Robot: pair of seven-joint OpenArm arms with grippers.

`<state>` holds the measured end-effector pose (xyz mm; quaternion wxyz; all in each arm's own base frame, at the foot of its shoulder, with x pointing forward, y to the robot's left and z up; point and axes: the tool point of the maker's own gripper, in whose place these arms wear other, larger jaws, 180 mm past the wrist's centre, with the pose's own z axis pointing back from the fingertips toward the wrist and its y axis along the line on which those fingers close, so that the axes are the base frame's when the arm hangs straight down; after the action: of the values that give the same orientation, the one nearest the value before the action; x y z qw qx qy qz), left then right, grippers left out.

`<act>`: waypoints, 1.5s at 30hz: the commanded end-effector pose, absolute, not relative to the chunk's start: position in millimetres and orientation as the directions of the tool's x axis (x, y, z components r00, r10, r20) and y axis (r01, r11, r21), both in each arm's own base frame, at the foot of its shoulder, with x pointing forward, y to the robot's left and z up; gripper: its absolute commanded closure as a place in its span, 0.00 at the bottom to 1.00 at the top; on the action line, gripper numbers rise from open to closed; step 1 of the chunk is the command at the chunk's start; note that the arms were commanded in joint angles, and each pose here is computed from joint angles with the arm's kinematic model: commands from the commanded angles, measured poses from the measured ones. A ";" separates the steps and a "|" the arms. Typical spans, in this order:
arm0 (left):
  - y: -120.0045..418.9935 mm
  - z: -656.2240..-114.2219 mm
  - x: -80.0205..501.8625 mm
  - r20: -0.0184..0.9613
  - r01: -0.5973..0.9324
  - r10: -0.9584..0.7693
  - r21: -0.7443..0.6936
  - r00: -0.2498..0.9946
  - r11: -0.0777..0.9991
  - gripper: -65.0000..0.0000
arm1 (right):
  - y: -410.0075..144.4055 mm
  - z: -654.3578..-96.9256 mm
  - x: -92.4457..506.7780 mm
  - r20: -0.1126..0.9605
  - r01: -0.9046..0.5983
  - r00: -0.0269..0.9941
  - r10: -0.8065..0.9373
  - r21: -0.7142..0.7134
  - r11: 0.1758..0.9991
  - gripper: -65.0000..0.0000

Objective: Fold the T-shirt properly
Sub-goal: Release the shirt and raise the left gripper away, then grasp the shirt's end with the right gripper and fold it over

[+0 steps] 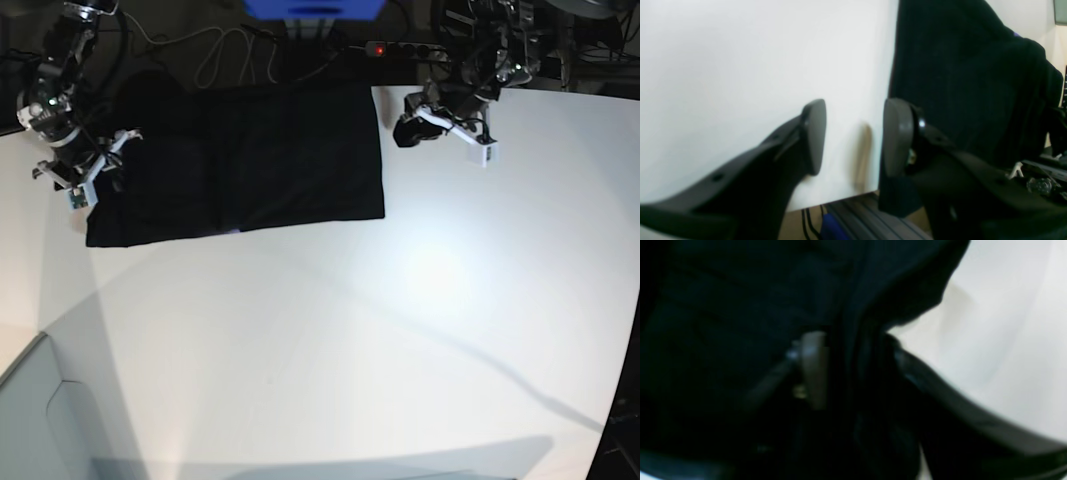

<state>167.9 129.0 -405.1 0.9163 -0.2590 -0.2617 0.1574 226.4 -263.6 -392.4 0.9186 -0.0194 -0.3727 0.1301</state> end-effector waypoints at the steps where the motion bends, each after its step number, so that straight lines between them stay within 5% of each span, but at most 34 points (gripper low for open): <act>1: 128.0 -396.9 172.4 0.420 -0.130 0.422 -0.567 0.803 0.813 0.59 | -274.1 -380.3 231.4 0.700 -0.211 0.665 0.260 -0.159 0.965 0.42; 6: 128.0 -396.9 172.4 0.420 -0.130 0.422 -0.567 0.803 0.813 0.59 | -280.7 -378.5 232.4 0.703 -0.194 0.665 0.253 -0.165 0.967 0.25; 26: 127.0 -397.3 171.5 0.418 -0.129 0.421 -0.568 0.805 0.812 0.59 | -292.5 -438.7 230.0 0.628 -0.126 0.770 0.113 -0.023 0.992 0.26; 30: 126.4 -397.3 171.4 0.417 -0.128 0.420 -0.569 0.806 0.812 0.59 | -286.1 -441.5 226.9 0.623 -0.148 0.772 0.122 -0.009 0.989 0.46; 36: 125.9 -397.4 171.3 0.417 -0.128 0.419 -0.570 0.807 0.812 0.59 | -276.5 -441.8 224.4 0.622 -0.211 0.766 0.159 0.010 0.978 1.00; 45: 126.0 -397.5 171.3 0.416 -0.129 0.420 -0.569 0.806 0.812 0.59 | -275.3 -416.1 232.7 0.665 -0.237 0.717 0.210 -0.050 0.970 1.00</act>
<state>167.4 127.9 -405.3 0.9165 -0.2599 -0.2607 0.1567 232.5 -269.5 -421.2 0.9279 0.0272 -0.3535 0.1155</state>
